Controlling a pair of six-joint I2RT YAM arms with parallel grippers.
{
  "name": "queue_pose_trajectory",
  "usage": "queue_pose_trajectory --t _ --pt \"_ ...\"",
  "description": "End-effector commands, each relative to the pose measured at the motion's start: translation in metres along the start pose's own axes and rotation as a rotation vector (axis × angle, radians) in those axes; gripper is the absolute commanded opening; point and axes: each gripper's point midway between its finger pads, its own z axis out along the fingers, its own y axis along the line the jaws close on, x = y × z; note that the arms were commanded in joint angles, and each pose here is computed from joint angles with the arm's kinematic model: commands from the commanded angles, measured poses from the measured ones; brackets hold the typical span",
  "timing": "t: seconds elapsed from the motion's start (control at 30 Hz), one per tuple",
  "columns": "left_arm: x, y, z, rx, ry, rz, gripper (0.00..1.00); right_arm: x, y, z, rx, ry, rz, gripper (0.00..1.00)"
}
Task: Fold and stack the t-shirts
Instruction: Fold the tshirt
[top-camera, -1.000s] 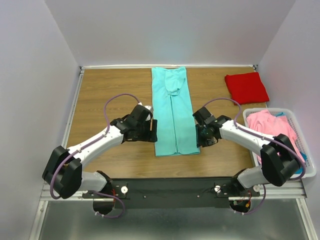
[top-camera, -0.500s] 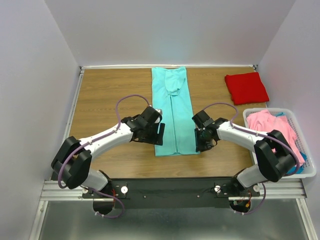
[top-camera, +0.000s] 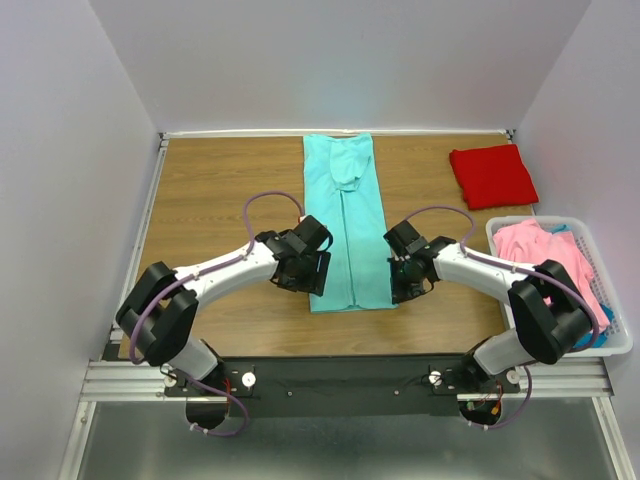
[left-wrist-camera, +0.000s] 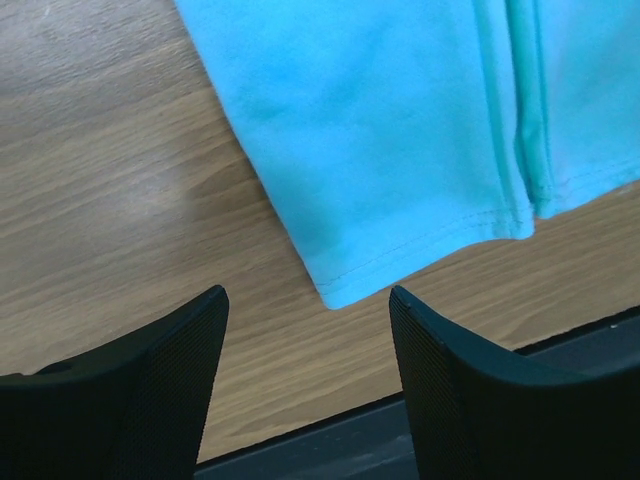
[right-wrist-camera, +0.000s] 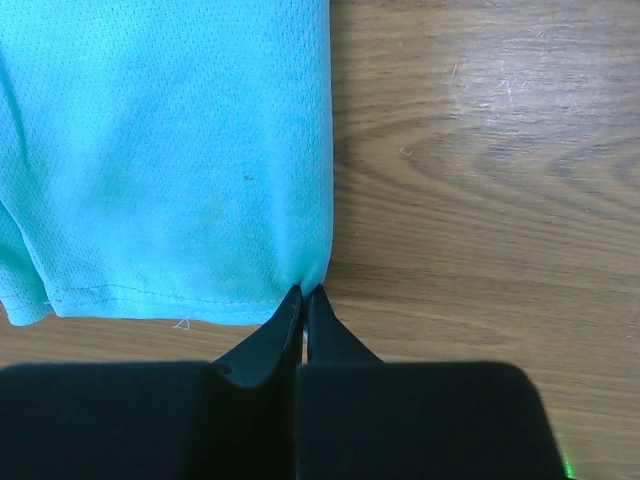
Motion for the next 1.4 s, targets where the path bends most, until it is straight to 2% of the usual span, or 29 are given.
queue_pose_trajectory --t 0.0,0.23,0.27,0.63,0.73,1.03,1.2,1.37 --pt "0.005 0.011 0.002 -0.090 0.029 -0.032 0.71 0.014 -0.013 0.008 0.046 0.036 -0.020 0.06" --pt "0.013 0.004 0.019 -0.115 0.090 -0.036 0.64 0.011 -0.013 0.007 0.039 0.026 -0.042 0.06" --pt "0.014 0.002 0.021 -0.118 0.099 -0.031 0.60 0.011 -0.012 0.006 0.035 0.026 -0.045 0.06" --pt "0.032 0.001 0.040 -0.180 0.183 -0.013 0.55 0.011 -0.012 0.007 0.024 0.016 -0.055 0.06" --pt "0.041 0.002 0.046 -0.187 0.211 -0.008 0.42 0.011 -0.012 0.007 0.023 0.015 -0.058 0.06" --pt "0.044 0.001 0.047 -0.206 0.221 0.005 0.39 0.010 -0.011 0.007 0.021 0.012 -0.056 0.06" --pt "0.046 0.004 0.042 -0.227 0.230 -0.010 0.43 0.009 -0.010 0.006 0.018 0.009 -0.058 0.06" --pt "0.042 0.005 0.032 -0.239 0.189 -0.066 0.44 0.006 -0.009 0.003 0.012 -0.003 -0.056 0.06"
